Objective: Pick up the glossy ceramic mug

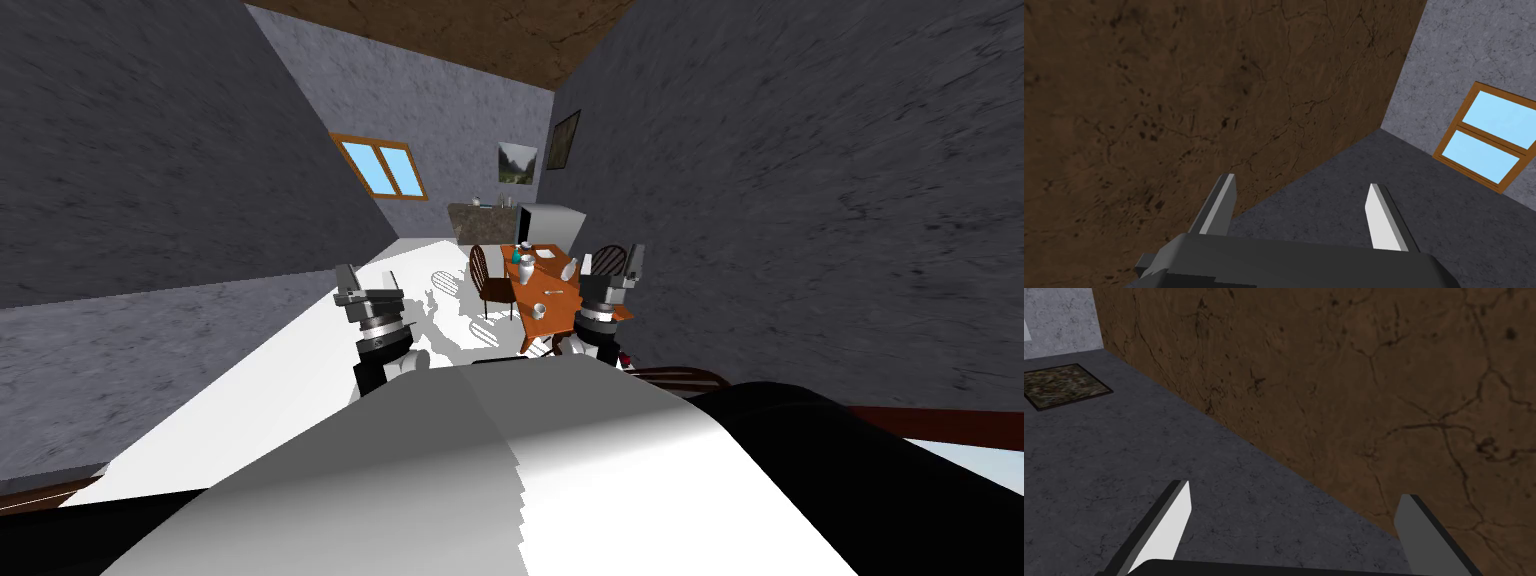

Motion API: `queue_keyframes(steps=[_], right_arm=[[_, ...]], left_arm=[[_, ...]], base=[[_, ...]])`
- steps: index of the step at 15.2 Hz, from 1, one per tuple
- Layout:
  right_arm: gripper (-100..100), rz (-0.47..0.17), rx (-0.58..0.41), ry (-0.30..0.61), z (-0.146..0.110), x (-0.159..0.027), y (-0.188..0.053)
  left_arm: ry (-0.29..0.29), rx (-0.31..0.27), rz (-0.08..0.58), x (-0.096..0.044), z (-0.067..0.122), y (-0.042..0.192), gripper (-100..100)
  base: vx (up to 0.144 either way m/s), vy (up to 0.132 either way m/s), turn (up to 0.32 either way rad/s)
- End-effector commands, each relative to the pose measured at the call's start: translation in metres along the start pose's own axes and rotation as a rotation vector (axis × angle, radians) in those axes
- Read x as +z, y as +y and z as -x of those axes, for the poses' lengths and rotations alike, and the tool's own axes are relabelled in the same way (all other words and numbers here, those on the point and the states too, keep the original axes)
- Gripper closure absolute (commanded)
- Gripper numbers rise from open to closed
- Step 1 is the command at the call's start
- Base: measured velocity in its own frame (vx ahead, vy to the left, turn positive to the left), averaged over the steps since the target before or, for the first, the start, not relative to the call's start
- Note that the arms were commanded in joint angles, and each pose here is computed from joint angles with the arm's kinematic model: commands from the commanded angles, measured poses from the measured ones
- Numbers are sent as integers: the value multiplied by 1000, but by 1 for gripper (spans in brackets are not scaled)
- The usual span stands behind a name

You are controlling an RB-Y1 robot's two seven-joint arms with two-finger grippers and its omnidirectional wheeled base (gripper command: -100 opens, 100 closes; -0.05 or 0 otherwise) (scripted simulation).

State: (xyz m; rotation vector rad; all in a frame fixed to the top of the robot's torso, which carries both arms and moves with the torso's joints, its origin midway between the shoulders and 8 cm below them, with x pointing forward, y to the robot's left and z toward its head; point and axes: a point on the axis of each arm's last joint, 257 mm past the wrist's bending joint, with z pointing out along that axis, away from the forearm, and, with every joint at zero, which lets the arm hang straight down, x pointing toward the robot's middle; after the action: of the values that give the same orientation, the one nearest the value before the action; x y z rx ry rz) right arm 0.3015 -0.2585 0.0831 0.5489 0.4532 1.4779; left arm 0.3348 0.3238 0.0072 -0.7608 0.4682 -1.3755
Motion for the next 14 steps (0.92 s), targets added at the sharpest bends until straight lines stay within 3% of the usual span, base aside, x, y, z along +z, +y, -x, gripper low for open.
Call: queue_keyframes(steps=[1,9,14], right_arm=[[-100,-1,-6,45,-10,0,-2],[-100,11,-37,235,-57,-2,-13],[-100,36,-77,425,-105,-12,-25]], left_arm=[[0,0,0,0,0,0,0],[0,0,0,0,0,0,0],[0,0,0,0,0,0,0]], base=[[-25,4,-18],[-29,35,-16],[2,50,-12]])
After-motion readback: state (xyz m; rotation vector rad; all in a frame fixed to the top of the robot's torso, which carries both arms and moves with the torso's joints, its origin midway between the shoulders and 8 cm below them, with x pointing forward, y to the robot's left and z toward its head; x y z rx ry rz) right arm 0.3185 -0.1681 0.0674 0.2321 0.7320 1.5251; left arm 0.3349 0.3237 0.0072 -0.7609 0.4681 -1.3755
